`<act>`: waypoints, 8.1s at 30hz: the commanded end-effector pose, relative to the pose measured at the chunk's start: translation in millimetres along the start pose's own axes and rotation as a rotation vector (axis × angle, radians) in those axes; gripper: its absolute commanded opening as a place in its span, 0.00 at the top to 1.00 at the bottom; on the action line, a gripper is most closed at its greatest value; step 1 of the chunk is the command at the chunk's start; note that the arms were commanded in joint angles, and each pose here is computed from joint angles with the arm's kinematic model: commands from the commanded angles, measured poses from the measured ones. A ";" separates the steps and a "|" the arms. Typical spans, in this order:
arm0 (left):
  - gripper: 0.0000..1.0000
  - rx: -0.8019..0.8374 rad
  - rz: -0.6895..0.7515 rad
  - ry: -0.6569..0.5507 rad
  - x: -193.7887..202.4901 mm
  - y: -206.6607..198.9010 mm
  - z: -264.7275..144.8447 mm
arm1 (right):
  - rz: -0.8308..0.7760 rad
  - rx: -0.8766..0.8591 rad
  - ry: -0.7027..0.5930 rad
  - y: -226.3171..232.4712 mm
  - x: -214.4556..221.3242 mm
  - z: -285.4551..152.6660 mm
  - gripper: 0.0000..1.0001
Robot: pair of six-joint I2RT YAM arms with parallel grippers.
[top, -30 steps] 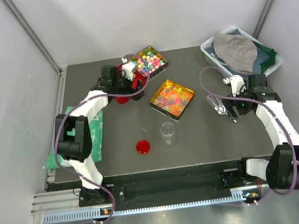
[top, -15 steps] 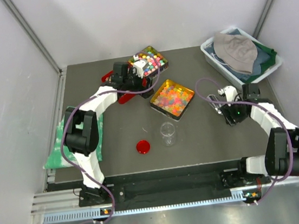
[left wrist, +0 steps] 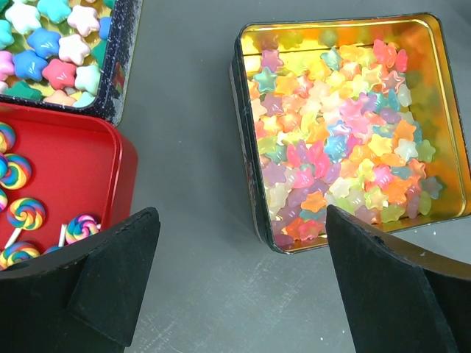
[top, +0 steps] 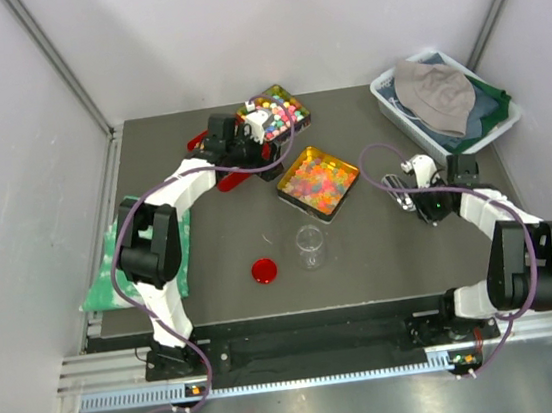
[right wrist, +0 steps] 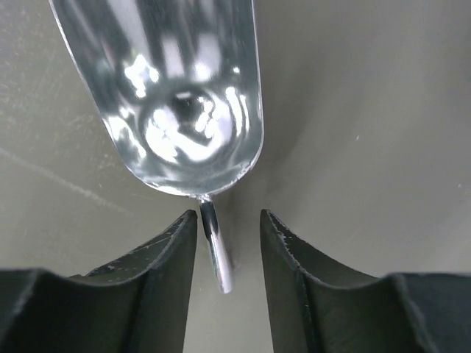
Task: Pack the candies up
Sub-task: Pick up the spatula from the center of the board, then scoop the fake candies from the storage box.
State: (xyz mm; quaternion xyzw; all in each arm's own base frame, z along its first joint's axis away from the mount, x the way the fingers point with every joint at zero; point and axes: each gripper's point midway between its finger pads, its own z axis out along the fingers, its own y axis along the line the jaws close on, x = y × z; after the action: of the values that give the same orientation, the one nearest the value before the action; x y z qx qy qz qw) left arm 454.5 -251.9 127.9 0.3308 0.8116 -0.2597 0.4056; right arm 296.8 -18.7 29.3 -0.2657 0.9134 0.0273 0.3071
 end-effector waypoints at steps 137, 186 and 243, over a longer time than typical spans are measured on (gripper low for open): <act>1.00 0.913 -0.134 -0.109 -107.8 -173.3 -84.4 | -0.573 -0.297 -0.474 175.7 -207.2 -137.7 0.59; 1.00 0.891 -0.181 -0.072 -88.7 -170.1 -63.6 | -0.442 -0.208 -0.576 164.4 -244.4 -138.1 0.86; 0.22 0.007 -0.083 0.229 -14.6 3.6 51.7 | -0.673 0.287 -0.299 48.2 -205.3 -190.0 1.00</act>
State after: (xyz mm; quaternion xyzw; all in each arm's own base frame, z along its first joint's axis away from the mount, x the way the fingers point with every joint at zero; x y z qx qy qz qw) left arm 492.6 -291.4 118.4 0.3130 0.8579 -0.2587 0.3147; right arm 304.7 84.5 271.4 -0.4839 0.7413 -0.1341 0.4453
